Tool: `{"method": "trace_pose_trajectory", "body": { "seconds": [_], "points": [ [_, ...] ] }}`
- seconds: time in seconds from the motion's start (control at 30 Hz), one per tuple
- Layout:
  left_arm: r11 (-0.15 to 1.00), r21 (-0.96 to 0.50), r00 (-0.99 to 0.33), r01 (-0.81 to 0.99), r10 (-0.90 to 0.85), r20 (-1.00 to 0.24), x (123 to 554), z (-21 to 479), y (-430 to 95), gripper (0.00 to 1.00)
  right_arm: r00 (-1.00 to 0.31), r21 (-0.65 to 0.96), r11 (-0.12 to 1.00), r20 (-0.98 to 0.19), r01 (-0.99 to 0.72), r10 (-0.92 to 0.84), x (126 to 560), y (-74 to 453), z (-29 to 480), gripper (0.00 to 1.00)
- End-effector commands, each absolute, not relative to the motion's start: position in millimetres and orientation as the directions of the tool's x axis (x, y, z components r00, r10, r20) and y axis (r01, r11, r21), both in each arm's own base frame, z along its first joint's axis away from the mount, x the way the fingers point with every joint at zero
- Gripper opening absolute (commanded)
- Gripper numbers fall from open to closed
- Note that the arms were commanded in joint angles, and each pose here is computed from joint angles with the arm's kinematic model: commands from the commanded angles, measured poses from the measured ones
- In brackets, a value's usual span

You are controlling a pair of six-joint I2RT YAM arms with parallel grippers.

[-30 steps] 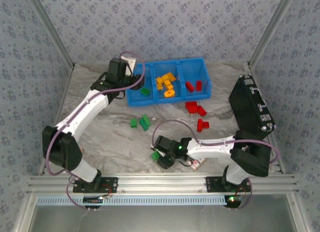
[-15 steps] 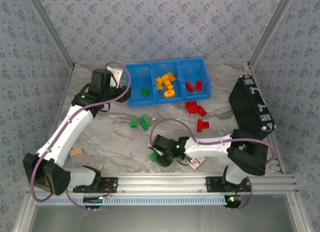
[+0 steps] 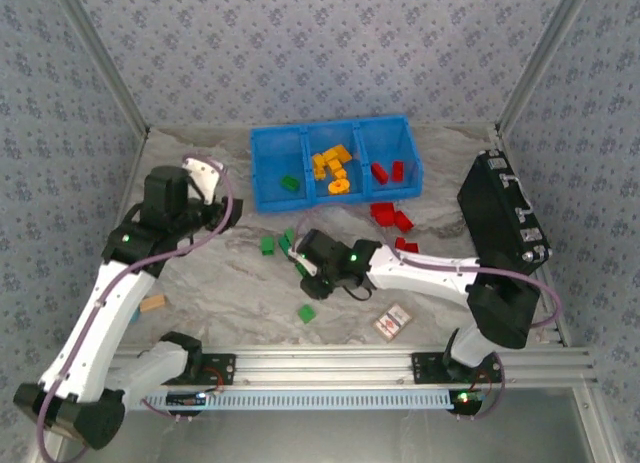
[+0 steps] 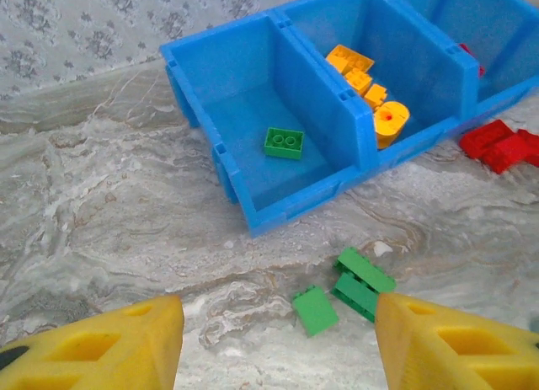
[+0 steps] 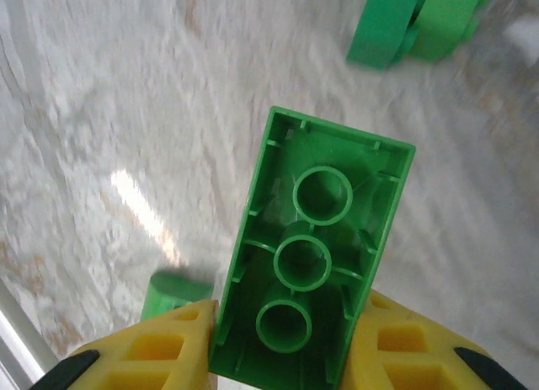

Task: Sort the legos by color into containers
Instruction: Pick up the lego from the bottom-center of the table, then place the lego in the container.

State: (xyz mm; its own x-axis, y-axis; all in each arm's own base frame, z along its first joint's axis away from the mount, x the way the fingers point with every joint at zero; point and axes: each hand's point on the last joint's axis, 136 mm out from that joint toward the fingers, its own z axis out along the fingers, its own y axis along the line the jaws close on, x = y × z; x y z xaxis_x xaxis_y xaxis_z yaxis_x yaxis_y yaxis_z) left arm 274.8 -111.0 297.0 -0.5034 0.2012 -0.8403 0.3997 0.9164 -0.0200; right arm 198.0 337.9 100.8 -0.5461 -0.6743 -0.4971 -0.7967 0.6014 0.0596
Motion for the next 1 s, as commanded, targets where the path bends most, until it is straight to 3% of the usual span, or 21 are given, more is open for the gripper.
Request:
{"method": "trace_pose_trajectory", "body": {
  "seconds": [0.0, 0.2, 0.5, 0.97],
  "points": [
    [0.859, -0.028, -0.505, 0.511, 0.273, -0.819, 245, 283, -119, 0.62, -0.515, 0.03, 0.583, -0.509, -0.812, -0.69, 226, 343, 115, 0.22],
    [0.795, -0.037, -0.43, 0.605, 0.287, -0.856, 219, 284, -129, 0.65, -0.467, -0.013, 0.612, -0.634, -0.791, -0.617, 307, 383, 162, 0.22],
    [0.776, -0.04, -0.414, 0.629, 0.291, -0.862, 208, 273, -131, 0.67, -0.471, -0.028, 0.674, -0.693, -0.738, -0.545, 394, 406, 171, 0.21],
    [0.7, -0.143, -0.482, 0.7, 0.315, -0.818, 194, 257, -150, 0.68, -0.521, -0.009, 0.714, -0.678, -0.7, -0.519, 456, 406, 142, 0.22]
  ]
}}
